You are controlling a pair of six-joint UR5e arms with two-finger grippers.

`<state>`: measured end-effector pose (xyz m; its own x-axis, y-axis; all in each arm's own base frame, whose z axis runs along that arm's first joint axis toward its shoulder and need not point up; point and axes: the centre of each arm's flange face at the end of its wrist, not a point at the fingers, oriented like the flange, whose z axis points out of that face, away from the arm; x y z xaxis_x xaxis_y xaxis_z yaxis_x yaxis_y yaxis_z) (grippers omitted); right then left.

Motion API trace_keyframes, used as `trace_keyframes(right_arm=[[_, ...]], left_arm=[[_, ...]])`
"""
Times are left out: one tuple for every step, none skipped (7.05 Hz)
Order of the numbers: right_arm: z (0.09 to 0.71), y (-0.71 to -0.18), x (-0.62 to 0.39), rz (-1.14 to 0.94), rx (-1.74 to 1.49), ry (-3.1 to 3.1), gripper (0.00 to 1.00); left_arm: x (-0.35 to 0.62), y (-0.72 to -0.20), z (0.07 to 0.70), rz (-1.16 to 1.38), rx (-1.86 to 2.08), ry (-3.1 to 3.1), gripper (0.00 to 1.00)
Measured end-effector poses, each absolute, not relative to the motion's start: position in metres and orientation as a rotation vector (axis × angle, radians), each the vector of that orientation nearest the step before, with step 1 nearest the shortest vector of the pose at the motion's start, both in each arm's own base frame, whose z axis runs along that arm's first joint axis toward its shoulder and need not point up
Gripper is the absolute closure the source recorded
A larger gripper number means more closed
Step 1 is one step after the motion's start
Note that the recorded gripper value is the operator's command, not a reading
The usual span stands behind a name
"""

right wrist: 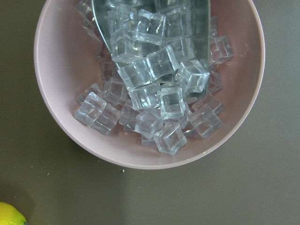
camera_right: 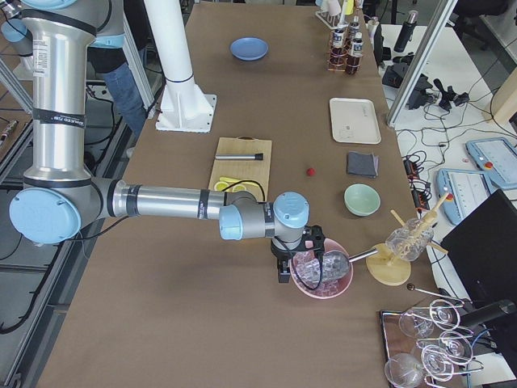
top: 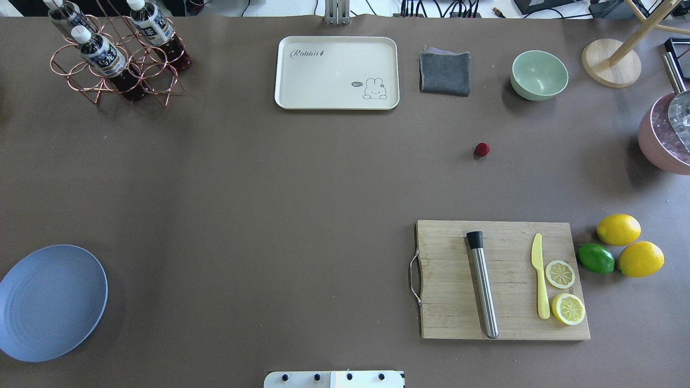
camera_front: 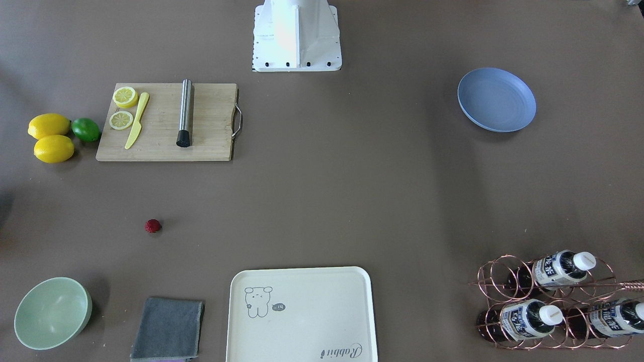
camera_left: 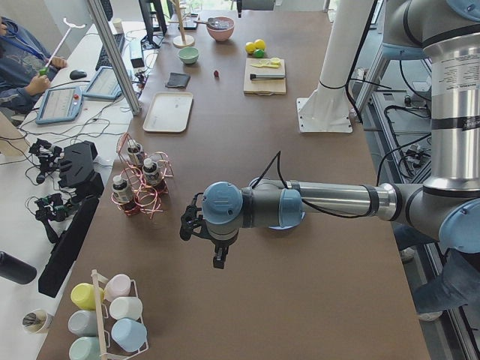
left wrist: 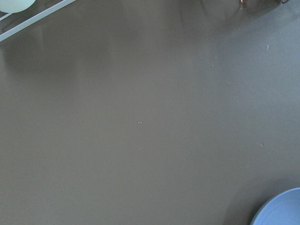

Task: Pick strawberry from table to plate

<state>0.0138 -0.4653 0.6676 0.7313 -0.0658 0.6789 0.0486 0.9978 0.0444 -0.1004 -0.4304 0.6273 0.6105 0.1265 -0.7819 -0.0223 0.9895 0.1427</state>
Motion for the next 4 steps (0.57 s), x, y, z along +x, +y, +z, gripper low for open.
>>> trace_keyframes(right_arm=[[0.6676, -0.4654, 0.0138, -0.063, 0.025, -0.748, 0.00], [0.6675, -0.4654, 0.0138, -0.063, 0.025, -0.748, 0.00], [0.6675, -0.4654, 0.0138, -0.063, 0.025, -0.748, 0.00], [0.6675, -0.4657, 0.0138, -0.064, 0.026, -0.748, 0.00]], left_arm=[[-0.1004, -0.4306, 0.6274, 0.088, 0.127, 0.910, 0.02], [-0.1003, -0.4308, 0.6272, 0.091, 0.133, 0.909, 0.02], [-0.1001, -0.4310, 0.6268, 0.094, 0.136, 0.909, 0.02], [-0.0997, -0.4312, 0.6266, 0.095, 0.137, 0.909, 0.02]])
